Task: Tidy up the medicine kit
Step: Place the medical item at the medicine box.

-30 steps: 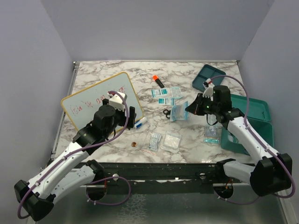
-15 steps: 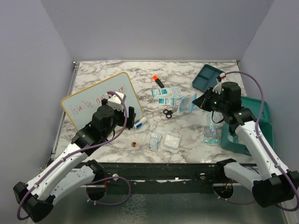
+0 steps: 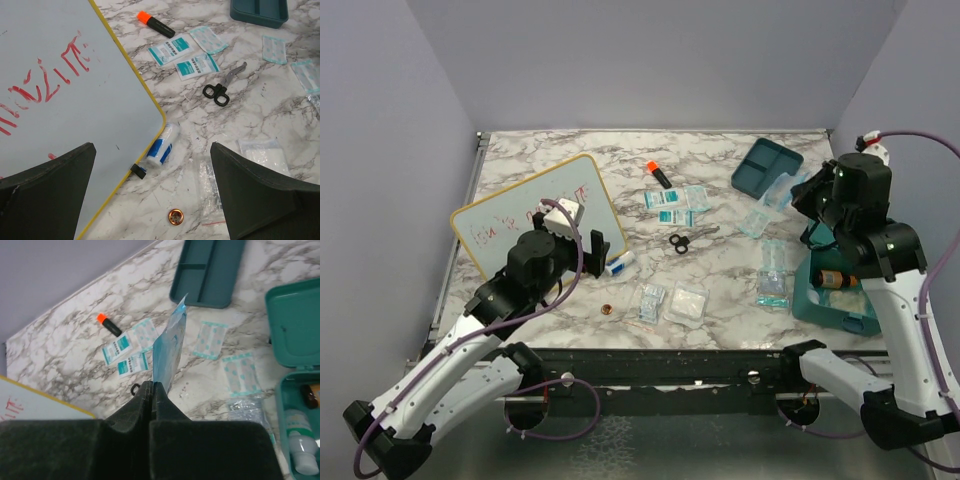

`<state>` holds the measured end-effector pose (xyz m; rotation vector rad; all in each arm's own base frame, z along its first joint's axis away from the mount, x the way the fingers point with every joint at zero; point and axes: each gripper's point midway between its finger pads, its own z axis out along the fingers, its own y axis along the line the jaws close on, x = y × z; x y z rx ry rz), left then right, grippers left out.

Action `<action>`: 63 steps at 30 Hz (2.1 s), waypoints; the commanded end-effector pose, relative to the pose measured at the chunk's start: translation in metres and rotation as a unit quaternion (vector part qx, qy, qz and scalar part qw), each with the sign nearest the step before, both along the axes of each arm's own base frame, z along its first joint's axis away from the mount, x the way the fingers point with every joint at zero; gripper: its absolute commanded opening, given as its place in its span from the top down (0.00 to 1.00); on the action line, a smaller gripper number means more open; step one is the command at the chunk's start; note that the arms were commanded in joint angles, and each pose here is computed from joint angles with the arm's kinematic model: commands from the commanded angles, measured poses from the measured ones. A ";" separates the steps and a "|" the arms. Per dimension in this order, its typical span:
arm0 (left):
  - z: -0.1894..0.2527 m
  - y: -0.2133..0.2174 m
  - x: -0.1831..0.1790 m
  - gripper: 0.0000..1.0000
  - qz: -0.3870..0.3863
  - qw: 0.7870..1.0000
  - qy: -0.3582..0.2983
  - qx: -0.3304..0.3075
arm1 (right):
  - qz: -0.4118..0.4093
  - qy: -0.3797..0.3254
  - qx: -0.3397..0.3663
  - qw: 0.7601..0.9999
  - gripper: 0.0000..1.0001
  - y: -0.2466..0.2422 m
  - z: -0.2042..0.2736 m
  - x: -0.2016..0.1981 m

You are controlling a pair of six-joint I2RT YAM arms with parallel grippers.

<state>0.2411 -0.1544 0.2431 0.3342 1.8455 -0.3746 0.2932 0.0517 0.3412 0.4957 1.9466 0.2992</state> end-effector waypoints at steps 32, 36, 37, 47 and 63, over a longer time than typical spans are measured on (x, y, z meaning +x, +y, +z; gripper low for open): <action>0.036 0.004 -0.024 0.01 -0.030 0.997 -0.053 -0.057 | -0.435 0.197 -0.270 0.836 0.99 -0.183 -0.055 -0.140; 0.038 0.005 -0.025 0.01 -0.030 0.996 -0.056 -0.060 | -0.460 0.207 -0.273 0.819 0.99 -0.191 -0.057 -0.140; 0.038 0.005 -0.025 0.01 -0.030 0.996 -0.057 -0.061 | -0.462 0.209 -0.271 0.818 0.99 -0.191 -0.057 -0.139; 0.040 0.005 -0.026 0.01 -0.030 0.996 -0.059 -0.063 | -0.500 0.218 -0.290 0.786 0.99 -0.202 -0.076 -0.140; 0.039 0.009 -0.024 0.01 -0.020 0.996 -0.061 -0.061 | -0.530 0.243 -0.301 0.754 0.99 -0.212 -0.101 -0.135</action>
